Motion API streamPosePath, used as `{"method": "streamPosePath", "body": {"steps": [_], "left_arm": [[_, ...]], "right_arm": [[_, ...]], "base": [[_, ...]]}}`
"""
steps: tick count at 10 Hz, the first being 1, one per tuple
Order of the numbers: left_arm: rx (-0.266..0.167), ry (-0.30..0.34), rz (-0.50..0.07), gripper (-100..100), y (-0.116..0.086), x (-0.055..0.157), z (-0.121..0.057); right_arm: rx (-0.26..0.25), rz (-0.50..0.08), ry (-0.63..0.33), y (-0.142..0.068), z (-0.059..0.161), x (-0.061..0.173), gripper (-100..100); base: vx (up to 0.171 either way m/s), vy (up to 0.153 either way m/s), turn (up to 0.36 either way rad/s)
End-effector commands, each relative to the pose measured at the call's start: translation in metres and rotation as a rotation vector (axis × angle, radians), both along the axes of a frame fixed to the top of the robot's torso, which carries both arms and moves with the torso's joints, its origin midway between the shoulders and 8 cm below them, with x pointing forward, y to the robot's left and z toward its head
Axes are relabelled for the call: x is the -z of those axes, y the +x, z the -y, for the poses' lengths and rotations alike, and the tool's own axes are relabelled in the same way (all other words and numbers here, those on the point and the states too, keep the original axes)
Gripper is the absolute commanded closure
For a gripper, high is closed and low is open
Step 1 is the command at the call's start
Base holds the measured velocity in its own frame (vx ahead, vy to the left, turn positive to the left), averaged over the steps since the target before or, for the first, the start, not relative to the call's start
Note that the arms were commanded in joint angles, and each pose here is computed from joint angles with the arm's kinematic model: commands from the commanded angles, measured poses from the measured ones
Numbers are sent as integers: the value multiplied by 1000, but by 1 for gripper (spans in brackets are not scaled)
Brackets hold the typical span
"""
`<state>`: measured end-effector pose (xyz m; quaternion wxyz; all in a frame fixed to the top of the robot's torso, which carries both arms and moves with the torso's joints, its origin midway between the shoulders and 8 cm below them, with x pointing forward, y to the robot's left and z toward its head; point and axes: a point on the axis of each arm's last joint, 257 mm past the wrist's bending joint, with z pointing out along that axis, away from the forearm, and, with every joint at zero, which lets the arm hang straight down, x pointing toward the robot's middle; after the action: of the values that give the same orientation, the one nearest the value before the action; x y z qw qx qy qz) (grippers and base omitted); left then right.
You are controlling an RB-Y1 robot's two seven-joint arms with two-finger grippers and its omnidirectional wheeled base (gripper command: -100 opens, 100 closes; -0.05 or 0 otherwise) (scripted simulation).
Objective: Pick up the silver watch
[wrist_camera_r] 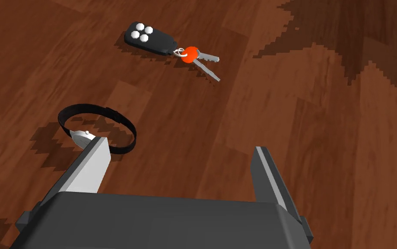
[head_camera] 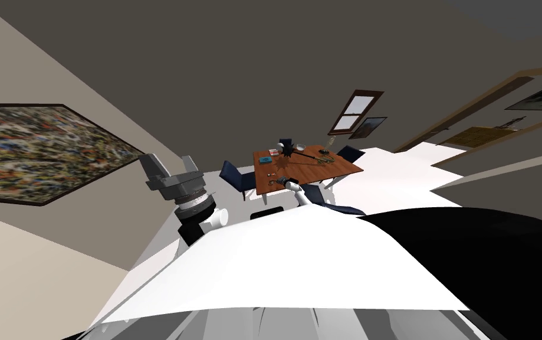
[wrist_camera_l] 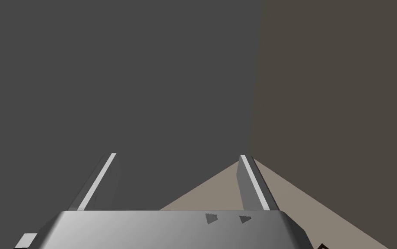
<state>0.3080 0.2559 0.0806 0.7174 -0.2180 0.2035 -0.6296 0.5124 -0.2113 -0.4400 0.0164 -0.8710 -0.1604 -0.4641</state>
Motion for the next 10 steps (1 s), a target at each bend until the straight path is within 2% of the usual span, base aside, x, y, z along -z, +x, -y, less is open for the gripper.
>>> {"method": "streamPosePath", "body": {"steps": [1,2,3,8,9,10], "left_arm": [[0,0,0,0,0,0,0],[0,0,0,0,0,0,0],[0,0,0,0,0,0,0],[0,0,0,0,0,0,0],[0,0,0,0,0,0,0],[0,0,0,0,0,0,0]], "right_arm": [[7,-65,64,-9,-11,14,-100],[12,-101,98,-13,-18,22,-100],[12,-101,98,-13,-18,22,-100],[26,-237,224,-36,-52,52,-100],[24,-219,209,-31,-49,49,-100],[25,-223,212,-31,-50,50,0]], "base": [[31,35,-32],[25,35,-22],[13,24,-12],[18,19,-18],[8,8,-1],[0,0,0]]}}
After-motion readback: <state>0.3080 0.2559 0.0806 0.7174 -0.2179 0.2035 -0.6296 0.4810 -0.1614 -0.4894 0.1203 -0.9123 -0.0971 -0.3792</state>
